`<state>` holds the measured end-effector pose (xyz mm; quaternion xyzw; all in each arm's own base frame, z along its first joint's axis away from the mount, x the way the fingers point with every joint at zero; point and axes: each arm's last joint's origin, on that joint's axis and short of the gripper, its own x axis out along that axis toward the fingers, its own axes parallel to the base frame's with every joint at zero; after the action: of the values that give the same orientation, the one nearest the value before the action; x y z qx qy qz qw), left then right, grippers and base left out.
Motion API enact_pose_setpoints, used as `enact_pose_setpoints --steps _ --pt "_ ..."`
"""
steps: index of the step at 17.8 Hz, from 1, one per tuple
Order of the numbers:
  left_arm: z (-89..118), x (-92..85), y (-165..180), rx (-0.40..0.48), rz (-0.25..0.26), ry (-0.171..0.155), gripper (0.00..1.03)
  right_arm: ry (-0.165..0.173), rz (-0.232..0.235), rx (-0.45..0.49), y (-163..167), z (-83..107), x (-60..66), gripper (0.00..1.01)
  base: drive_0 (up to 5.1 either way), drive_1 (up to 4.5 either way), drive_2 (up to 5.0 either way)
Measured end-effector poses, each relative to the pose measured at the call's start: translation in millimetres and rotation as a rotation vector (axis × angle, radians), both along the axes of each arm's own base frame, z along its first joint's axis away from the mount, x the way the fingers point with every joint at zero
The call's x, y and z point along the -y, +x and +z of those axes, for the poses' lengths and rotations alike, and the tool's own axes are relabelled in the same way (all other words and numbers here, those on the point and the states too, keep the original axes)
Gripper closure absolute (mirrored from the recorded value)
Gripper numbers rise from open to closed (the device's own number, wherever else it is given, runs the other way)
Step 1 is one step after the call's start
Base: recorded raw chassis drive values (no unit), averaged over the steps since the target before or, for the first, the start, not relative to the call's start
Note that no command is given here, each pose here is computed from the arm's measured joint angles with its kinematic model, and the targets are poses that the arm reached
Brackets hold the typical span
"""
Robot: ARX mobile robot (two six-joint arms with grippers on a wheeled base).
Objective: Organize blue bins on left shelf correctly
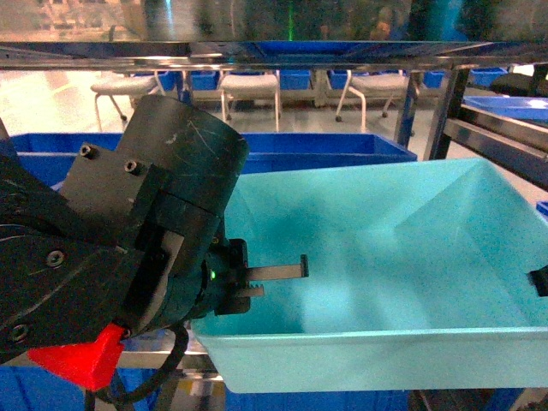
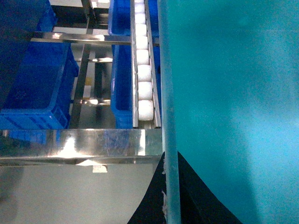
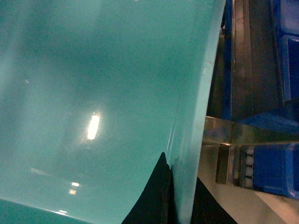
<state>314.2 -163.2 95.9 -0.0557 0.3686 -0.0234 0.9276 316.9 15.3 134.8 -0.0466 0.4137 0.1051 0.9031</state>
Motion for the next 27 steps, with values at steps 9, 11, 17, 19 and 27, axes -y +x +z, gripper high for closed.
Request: enact_pose_setpoints --steps 9,11,17,19,27 --pt "-28 -6.7 26 -0.051 -0.029 0.056 1.01 -0.018 -0.007 -0.062 15 -38.2 -13.3 0.99 0.0 0.0 0.0" --pt "-28 -6.7 26 -0.05 -0.029 0.055 1.01 -0.017 -0.007 -0.061 15 -38.1 -13.3 0.99 0.0 0.0 0.0" --pt "-26 -7.8 53 -0.024 -0.013 0.064 1.01 -0.018 0.017 -0.017 44 -35.7 -27.7 0.99 0.0 0.0 0.0" --pt "-23 -10.7 67 -0.012 -0.013 0.069 1.01 -0.015 0.017 -0.002 53 -34.8 -33.7 0.99 0.0 0.0 0.0" --pt "-34 -7.6 85 -0.042 -0.037 0.091 1.01 -0.022 0.003 -0.06 71 -54.2 -33.8 0.99 0.0 0.0 0.0"
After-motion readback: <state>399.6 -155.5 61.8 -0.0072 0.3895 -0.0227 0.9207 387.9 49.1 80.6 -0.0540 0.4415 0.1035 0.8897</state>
